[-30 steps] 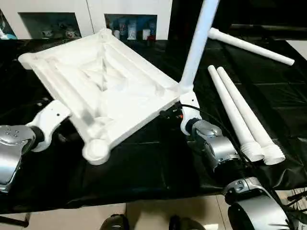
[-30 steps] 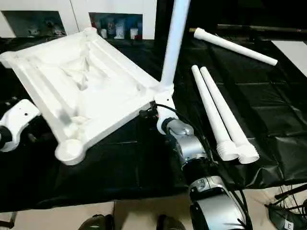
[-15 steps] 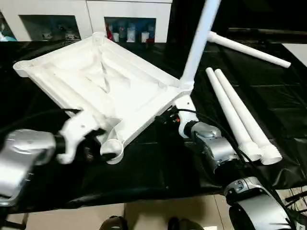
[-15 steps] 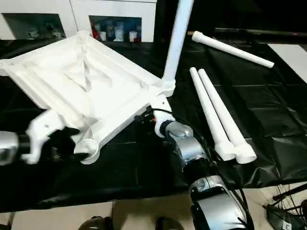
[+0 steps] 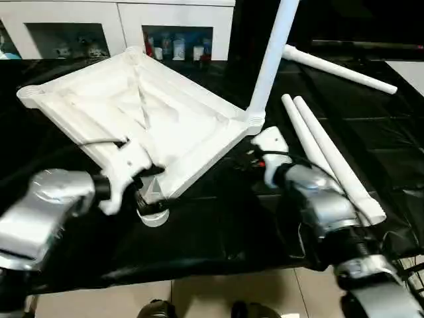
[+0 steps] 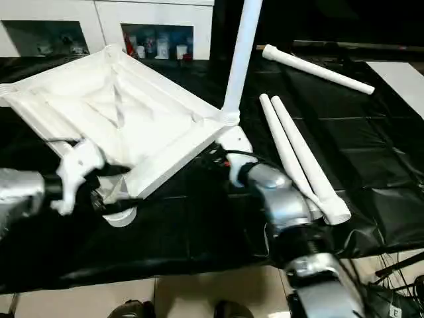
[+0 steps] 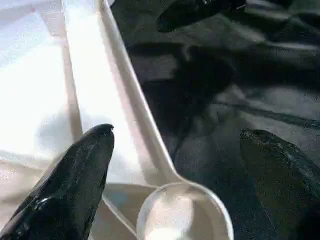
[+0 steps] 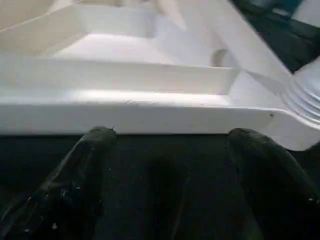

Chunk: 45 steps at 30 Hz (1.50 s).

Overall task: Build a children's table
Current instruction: Rotate table base

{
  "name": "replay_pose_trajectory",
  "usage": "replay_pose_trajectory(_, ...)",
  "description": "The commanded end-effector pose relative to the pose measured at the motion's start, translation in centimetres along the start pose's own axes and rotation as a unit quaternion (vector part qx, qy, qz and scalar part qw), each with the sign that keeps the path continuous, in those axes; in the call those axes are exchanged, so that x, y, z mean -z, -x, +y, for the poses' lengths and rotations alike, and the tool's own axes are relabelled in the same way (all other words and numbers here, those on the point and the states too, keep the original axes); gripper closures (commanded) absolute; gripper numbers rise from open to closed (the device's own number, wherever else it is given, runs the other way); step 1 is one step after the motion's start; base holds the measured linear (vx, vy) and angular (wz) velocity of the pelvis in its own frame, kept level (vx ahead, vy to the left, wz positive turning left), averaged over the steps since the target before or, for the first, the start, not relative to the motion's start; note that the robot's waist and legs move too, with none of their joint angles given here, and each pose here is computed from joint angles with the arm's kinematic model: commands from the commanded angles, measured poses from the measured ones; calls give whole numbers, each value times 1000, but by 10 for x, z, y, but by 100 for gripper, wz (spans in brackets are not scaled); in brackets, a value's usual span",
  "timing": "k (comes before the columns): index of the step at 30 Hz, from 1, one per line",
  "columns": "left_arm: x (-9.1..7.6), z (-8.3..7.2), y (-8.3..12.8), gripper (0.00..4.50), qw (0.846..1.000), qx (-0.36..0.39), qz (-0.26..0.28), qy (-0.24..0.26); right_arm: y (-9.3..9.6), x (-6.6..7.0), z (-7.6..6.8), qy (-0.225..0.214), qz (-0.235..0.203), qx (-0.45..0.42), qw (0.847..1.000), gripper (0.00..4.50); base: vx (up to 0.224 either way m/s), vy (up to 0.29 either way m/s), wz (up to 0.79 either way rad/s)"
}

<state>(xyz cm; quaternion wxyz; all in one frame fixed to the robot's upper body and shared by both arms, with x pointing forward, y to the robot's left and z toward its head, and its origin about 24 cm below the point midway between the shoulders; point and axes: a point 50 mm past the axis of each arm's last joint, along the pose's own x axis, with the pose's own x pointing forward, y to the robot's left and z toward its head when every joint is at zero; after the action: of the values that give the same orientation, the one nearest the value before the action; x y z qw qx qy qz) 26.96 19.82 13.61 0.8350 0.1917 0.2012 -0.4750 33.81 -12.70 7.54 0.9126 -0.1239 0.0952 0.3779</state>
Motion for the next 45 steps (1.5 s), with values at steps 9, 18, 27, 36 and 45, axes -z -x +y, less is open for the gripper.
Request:
replay_pose_trajectory(9, 16, 37, 39, 5, 977, -24, 174, -121, 40, -11, 16, 85, 30, -204, 975, 70, 0, 0, 0)
replay_pose_trajectory(18, 19, 59, 20, 5, 956, -20, 202, -213, 44, -24, 36, 105, 28, -275, 955, 70, 0, 0, 0)
replay_pose_trajectory(27, 32, 68, 5, 5, 942, 9, 231, -242, 45, -25, 45, 116, 37, -296, 947, 70, 0, 0, 0)
replay_pose_trajectory(36, 33, 76, 1, 93, 942, 42, 243, -227, 48, -26, 47, 121, 46, -301, 945, 70, 0, 0, 0)
replay_pose_trajectory(45, 28, 73, -8, 180, 933, 80, 247, -250, 48, -24, 47, 123, 51, -302, 944, 70, 0, 0, 0)
